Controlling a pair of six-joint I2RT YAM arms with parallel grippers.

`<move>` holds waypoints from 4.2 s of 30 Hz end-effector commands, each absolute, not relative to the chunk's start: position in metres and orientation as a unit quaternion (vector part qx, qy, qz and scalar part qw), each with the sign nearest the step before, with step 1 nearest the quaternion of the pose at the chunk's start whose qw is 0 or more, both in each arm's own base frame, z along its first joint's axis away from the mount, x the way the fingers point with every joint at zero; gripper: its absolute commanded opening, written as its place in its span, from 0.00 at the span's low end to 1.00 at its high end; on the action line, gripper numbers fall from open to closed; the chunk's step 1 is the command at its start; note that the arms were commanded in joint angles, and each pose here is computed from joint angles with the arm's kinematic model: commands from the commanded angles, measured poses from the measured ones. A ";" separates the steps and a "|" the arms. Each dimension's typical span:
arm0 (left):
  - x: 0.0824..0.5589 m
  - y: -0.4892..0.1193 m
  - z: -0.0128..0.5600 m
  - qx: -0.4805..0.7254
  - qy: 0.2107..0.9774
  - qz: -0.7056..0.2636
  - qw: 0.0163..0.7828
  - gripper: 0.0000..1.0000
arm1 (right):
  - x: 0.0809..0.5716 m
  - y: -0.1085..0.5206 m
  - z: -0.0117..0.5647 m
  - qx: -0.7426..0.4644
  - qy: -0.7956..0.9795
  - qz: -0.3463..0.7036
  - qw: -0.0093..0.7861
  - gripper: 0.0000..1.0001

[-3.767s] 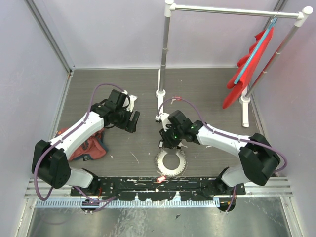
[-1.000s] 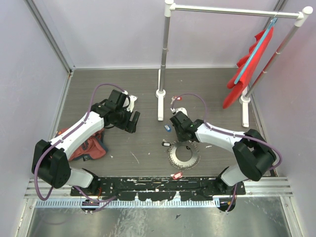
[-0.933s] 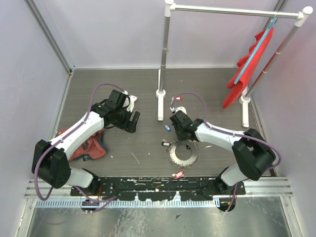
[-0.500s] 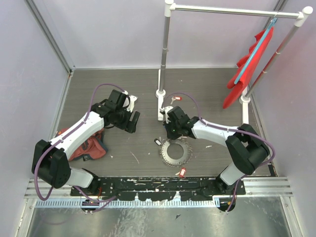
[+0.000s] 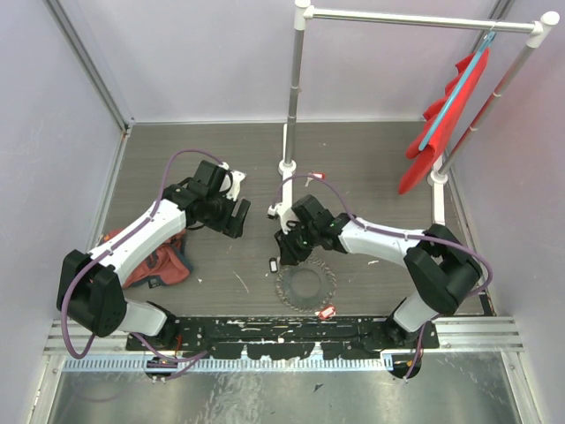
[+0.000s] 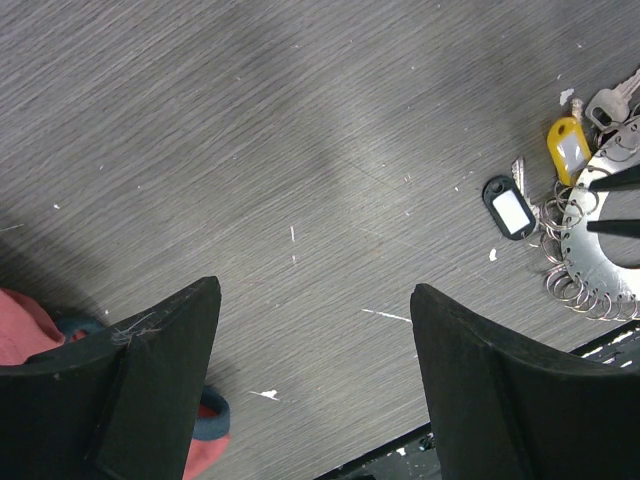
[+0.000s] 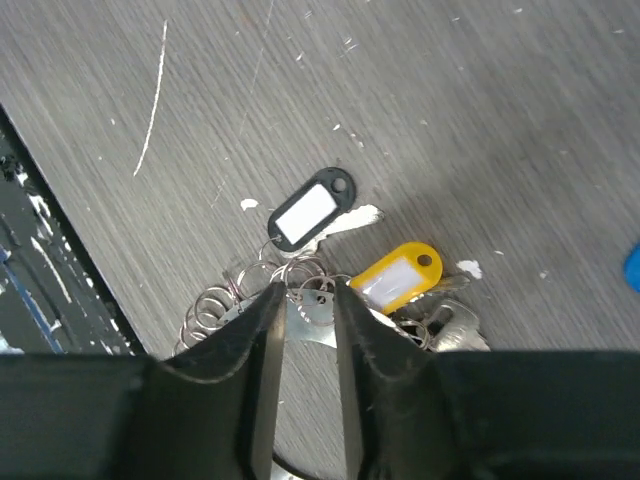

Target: Put the keys on the keyring

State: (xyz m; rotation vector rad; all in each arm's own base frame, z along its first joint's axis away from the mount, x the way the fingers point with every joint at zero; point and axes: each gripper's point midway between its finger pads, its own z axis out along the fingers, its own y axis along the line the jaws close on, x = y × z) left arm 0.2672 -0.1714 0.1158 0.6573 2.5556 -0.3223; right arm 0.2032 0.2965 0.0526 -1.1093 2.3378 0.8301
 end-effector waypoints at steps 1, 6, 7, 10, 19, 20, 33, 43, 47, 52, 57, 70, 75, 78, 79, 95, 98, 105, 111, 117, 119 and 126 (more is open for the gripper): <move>0.273 -0.176 0.125 0.244 0.929 -0.121 0.250 0.83 | 0.227 0.300 0.087 -0.370 0.833 0.287 0.295 0.36; 0.273 -0.176 0.125 0.245 0.929 -0.122 0.251 0.83 | 0.239 0.262 0.088 -0.254 0.883 0.216 0.331 0.45; 0.273 -0.176 0.125 0.245 0.929 -0.121 0.252 0.83 | 0.239 0.254 0.086 -0.230 0.891 0.204 0.333 0.45; 0.273 -0.176 0.125 0.245 0.928 -0.122 0.251 0.83 | 0.234 0.229 0.079 -0.159 0.915 0.168 0.330 0.44; 0.273 -0.176 0.126 0.245 0.928 -0.123 0.252 0.83 | 0.212 0.168 0.053 -0.035 0.954 0.058 0.292 0.59; 0.273 -0.176 0.126 0.245 0.928 -0.123 0.252 0.83 | 0.209 0.165 0.051 -0.027 0.955 0.057 0.289 0.60; 0.273 -0.176 0.126 0.245 0.928 -0.124 0.253 0.83 | 0.174 0.172 0.032 0.000 0.972 0.116 0.202 0.62; 0.271 -0.178 0.127 0.241 0.929 -0.127 0.252 0.83 | 0.184 0.164 0.022 0.004 0.973 0.102 0.206 0.25; 0.267 -0.188 0.130 0.240 0.927 -0.147 0.246 0.81 | 0.203 0.154 0.026 -0.024 0.970 0.055 0.236 0.15; 0.268 -0.186 0.136 0.250 0.927 -0.132 0.247 0.80 | 0.225 0.154 0.033 -0.063 0.961 0.029 0.268 0.13; 0.271 -0.186 0.132 0.254 0.925 -0.127 0.252 0.80 | 0.230 0.185 0.041 -0.150 0.948 0.090 0.265 0.13; 0.272 -0.185 0.130 0.263 0.924 -0.120 0.251 0.80 | 0.226 0.238 0.049 -0.379 0.877 0.165 0.245 0.04; 0.271 -0.185 0.129 0.265 0.924 -0.120 0.248 0.80 | 0.221 0.250 0.048 -0.449 0.850 0.130 0.241 0.01; 0.271 -0.185 0.129 0.266 0.923 -0.121 0.249 0.80 | 0.221 0.243 0.044 -0.474 0.844 0.087 0.235 0.01; 0.271 -0.185 0.129 0.266 0.924 -0.121 0.248 0.80 | 0.222 0.238 0.043 -0.475 0.846 0.069 0.234 0.01; 0.272 -0.180 0.129 0.267 0.924 -0.109 0.252 0.81 | 0.233 0.252 0.088 -0.226 0.908 0.139 0.324 0.53; 0.273 -0.180 0.129 0.267 0.924 -0.108 0.253 0.81 | 0.205 0.274 0.091 -0.196 0.908 0.238 0.284 0.53; 0.273 -0.180 0.129 0.266 0.924 -0.108 0.253 0.81 | 0.162 0.291 0.105 -0.138 0.901 0.326 0.251 0.54; 0.273 -0.180 0.130 0.266 0.924 -0.109 0.254 0.81 | 0.139 0.295 0.091 -0.121 0.917 0.306 0.224 0.51; 0.274 -0.181 0.129 0.266 0.923 -0.109 0.254 0.81 | 0.120 0.305 0.073 -0.128 0.930 0.289 0.186 0.46; 0.274 -0.181 0.129 0.266 0.924 -0.109 0.253 0.81 | 0.118 0.302 0.067 -0.131 0.938 0.264 0.185 0.46; 0.274 -0.181 0.129 0.267 0.923 -0.109 0.254 0.81 | 0.121 0.304 0.060 -0.127 0.942 0.246 0.188 0.45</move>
